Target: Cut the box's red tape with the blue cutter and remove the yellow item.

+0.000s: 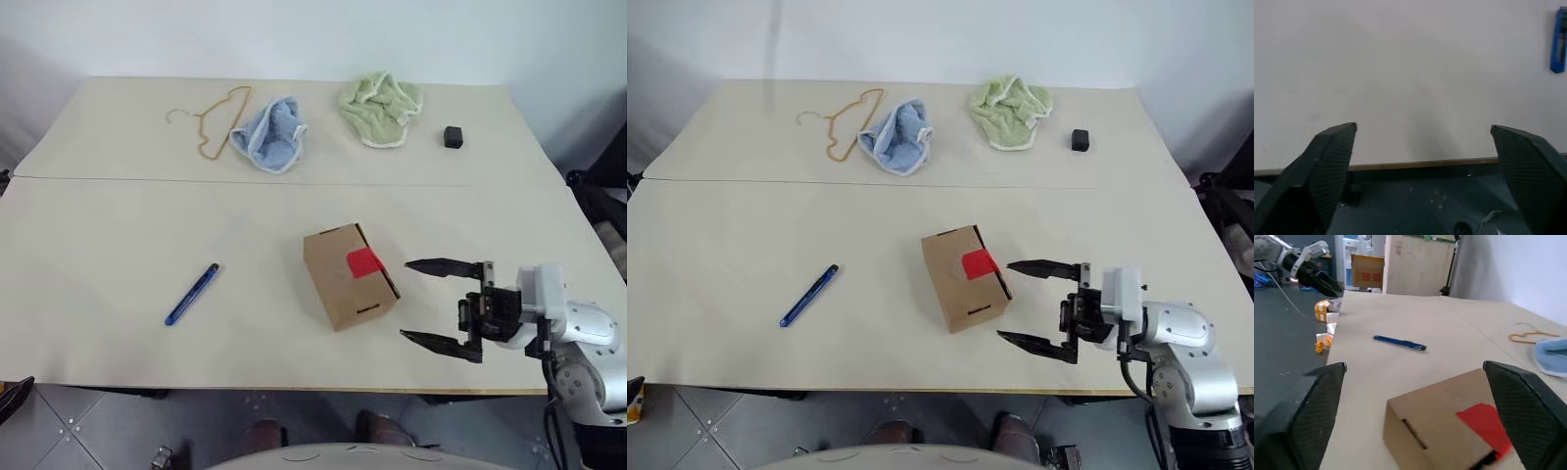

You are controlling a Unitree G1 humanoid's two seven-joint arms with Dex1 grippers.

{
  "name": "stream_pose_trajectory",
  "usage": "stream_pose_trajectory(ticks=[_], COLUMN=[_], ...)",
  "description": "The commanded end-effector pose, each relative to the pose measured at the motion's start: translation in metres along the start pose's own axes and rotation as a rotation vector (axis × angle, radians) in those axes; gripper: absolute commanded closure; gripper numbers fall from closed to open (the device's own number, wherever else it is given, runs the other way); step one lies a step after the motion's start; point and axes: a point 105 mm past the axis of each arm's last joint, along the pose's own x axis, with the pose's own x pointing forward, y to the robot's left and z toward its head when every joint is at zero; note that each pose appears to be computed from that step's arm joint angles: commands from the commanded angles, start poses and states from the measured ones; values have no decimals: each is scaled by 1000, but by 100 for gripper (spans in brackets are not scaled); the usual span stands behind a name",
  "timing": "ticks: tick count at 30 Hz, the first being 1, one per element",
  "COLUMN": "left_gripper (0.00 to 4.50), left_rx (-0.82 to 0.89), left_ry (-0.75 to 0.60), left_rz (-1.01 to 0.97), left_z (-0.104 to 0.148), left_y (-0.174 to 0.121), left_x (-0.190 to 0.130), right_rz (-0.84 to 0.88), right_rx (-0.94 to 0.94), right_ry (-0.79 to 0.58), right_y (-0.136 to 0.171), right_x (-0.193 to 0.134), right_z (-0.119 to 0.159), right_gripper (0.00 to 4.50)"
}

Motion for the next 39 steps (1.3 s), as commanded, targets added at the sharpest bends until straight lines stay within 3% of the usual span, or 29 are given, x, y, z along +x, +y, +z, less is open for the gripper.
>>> stream_pose_trajectory(ticks=[1, 5, 10, 21, 24, 36, 39], left_gripper=[0, 0, 0, 0, 56, 403, 407], left_rx=[51, 97, 137, 133, 143, 127, 129], left_ry=[-104, -81, -27, 103, 112, 136, 111], left_rz=[-217, -291, -238, -268, -245, -319, -333], left_z=[44, 47, 16, -40, -47, -50, -46], left_y=[-50, -85, -88, -94, -93, -121, -124], left_x=[37, 74, 109, 134, 141, 154, 156], right_rz=[3, 29, -2, -56, -70, -85, -83], right_rx=[-12, -10, -25, -43, -50, -55, -52], right_ry=[0, 1, 2, 17, 15, 8, 8], right_y=[-1, 1, -1, 6, 6, 6, 6], right_x=[-7, -4, 0, 6, 7, 11, 12], right_z=[12, 17, 18, 14, 13, 12, 11], right_gripper=[2, 2, 2, 2, 0, 0, 0])
